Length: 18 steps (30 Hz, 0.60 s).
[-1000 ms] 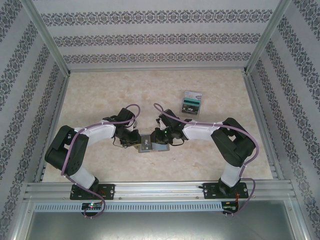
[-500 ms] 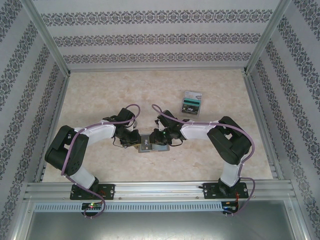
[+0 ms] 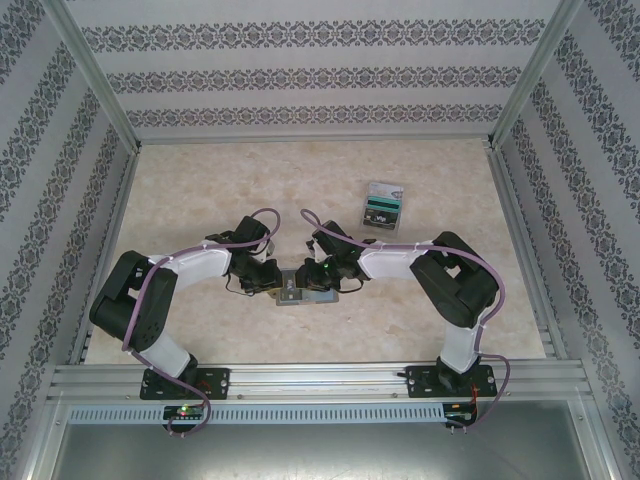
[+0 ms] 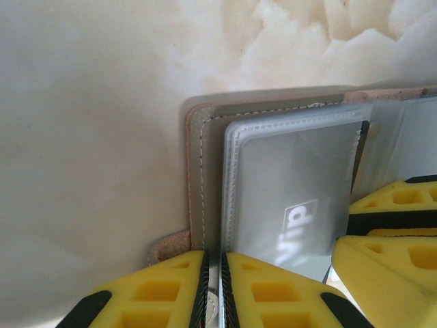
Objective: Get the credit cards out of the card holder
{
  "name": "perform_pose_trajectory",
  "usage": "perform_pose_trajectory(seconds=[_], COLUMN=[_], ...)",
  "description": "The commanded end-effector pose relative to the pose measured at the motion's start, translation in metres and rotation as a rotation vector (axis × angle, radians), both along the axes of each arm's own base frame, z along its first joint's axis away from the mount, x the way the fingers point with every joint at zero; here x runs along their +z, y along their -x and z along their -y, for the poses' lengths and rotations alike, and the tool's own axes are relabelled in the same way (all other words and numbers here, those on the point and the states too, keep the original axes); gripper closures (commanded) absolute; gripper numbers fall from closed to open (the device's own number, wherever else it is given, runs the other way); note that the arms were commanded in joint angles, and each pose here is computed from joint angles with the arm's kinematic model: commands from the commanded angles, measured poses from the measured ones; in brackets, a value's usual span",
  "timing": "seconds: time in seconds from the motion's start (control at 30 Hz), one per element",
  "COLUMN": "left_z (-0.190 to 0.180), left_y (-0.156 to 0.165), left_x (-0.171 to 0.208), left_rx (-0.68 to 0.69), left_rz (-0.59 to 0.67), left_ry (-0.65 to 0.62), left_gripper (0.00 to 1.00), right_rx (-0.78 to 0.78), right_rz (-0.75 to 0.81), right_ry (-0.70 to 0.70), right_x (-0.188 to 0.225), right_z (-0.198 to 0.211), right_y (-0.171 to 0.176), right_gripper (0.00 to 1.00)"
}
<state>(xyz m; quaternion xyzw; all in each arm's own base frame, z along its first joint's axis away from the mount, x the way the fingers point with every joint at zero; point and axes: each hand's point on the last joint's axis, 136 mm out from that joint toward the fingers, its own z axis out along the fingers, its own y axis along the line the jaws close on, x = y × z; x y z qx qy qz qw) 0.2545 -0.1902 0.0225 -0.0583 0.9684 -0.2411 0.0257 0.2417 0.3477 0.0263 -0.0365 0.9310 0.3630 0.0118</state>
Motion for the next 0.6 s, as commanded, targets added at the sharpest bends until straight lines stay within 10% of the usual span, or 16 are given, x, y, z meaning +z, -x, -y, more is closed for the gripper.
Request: perform_pose_trajectory(seconds=[0.0, 0.23, 0.57], left_z=[-0.001, -0.003, -0.004], left_y=[0.003, 0.004, 0.004], left_x=[-0.004, -0.003, -0.004], left_rx=[-0.001, 0.0, -0.004], left_rz=[-0.009, -0.009, -0.009], left_ry=[0.003, -0.002, -0.011], left_gripper=[0.85, 0.85, 0.86], right_rx=[0.027, -0.005, -0.044], right_rz=[-0.002, 0.014, 0.034], right_ry=[-0.042, -0.018, 0.012], right_x=[0.003, 0.004, 0.01], right_z=[-0.015, -0.003, 0.027], right_y=[-0.001, -0.003, -0.005], right_gripper=[0.78, 1.0, 1.0])
